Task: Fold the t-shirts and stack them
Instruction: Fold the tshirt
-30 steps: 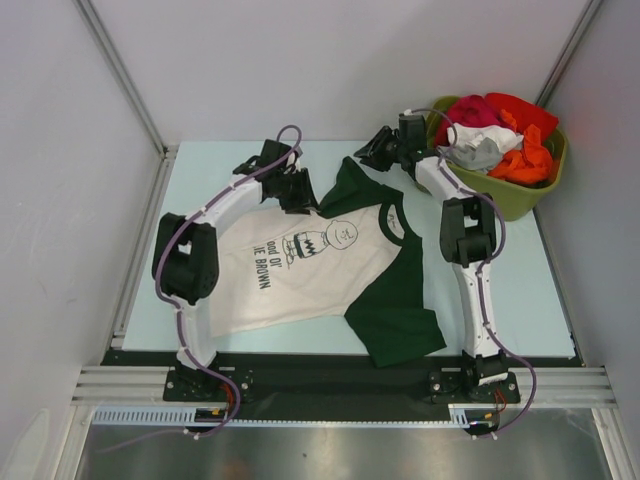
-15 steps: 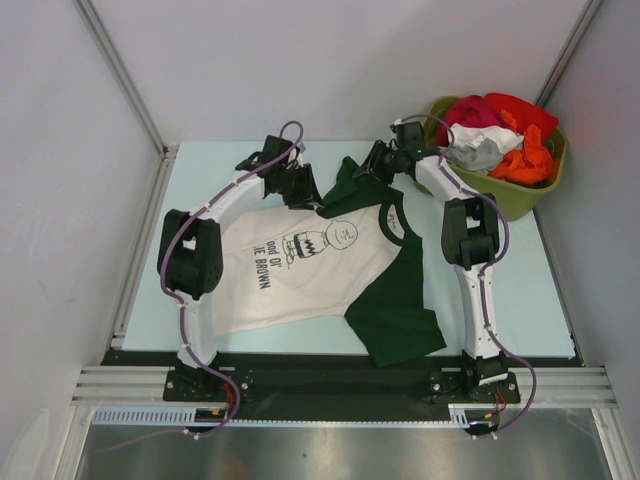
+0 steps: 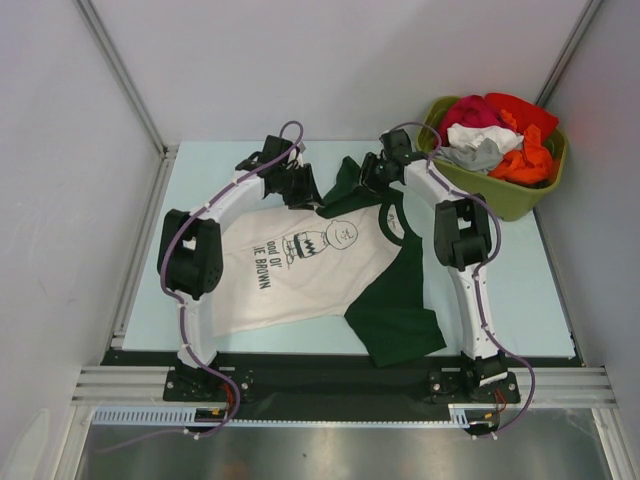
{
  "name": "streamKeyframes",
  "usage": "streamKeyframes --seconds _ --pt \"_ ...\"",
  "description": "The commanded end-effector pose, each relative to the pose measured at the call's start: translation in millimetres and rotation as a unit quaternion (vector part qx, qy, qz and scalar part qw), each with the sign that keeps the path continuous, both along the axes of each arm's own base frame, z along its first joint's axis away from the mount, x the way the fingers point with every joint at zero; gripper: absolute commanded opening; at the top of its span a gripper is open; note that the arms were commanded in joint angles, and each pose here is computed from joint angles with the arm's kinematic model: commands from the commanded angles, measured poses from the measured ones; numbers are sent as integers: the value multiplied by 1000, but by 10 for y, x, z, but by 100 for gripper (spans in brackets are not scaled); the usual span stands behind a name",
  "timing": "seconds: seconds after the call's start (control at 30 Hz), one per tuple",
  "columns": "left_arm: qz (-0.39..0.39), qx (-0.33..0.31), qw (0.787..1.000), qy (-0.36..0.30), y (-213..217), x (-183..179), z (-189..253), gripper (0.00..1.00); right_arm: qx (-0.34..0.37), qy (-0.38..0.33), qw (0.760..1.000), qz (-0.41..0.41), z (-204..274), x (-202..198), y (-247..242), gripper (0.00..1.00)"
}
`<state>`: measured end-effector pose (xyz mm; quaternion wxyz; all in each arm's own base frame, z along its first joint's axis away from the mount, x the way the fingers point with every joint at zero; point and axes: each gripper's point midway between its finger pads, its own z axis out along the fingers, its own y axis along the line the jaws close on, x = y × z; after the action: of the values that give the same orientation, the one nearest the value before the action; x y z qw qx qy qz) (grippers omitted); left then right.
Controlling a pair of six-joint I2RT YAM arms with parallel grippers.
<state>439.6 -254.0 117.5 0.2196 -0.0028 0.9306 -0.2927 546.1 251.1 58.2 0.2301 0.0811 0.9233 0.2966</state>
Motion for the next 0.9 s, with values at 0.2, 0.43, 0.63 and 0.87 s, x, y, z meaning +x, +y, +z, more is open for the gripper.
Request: streamKeyframes --seconds 0.2,0.43,0.63,0.87 --pt "1 -10 1000 -17 36 -23 174 42 23 -19 999 -39 6 276 24 43" --pt "2 -8 1000 -14 56 -47 147 42 39 -45 998 -29 149 338 107 21" --pt "1 -9 1000 -10 57 -72 134 42 51 -50 997 -30 179 373 142 32" --pt "1 -4 1000 -13 77 -92 138 41 55 -41 997 -30 149 376 170 4"
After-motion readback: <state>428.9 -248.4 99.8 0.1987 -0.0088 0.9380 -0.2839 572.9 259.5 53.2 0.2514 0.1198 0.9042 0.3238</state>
